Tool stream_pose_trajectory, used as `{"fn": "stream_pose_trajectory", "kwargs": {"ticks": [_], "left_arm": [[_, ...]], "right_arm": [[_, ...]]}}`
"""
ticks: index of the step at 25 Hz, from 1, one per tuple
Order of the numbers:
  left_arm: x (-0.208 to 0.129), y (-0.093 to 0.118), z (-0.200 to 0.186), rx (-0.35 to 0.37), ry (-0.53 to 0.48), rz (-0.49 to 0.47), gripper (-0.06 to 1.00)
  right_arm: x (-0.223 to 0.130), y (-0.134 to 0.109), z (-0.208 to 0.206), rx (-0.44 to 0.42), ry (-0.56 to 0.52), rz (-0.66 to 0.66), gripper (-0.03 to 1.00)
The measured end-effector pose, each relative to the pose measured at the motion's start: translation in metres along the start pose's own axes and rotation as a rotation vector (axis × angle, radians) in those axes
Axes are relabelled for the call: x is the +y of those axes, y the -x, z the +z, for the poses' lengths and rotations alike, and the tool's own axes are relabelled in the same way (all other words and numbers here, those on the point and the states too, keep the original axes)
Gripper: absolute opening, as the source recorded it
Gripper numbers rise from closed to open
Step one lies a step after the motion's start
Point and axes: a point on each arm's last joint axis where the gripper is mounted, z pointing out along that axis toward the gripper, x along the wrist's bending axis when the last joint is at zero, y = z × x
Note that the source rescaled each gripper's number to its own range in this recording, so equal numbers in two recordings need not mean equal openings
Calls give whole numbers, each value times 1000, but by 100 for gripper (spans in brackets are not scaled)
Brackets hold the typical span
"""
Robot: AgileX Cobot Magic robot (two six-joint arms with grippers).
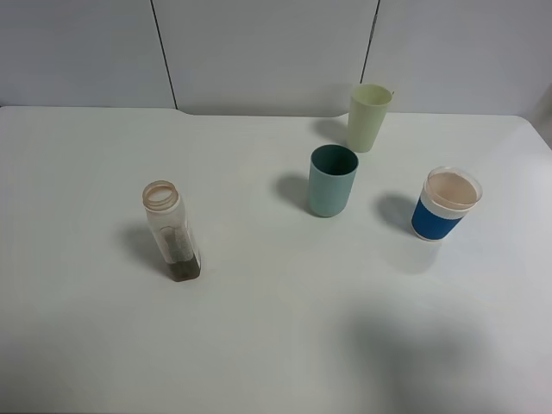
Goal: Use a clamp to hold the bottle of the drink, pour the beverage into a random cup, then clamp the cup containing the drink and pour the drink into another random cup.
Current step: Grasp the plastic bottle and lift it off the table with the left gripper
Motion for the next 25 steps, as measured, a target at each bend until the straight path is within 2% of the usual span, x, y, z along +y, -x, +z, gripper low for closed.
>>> {"fn": "stream_pose_trajectory", "kwargs": {"ticks": [4,11,25], "left_arm": [[1,2,1,-24,-7,-14,100],[30,7,17,-64,-15,-45,100],[44,18,83,-134,-348,-152,100]], "right_arm": [[0,0,0,0,0,0,94],[0,0,0,0,0,0,94],[0,0,0,0,0,0,94]]}}
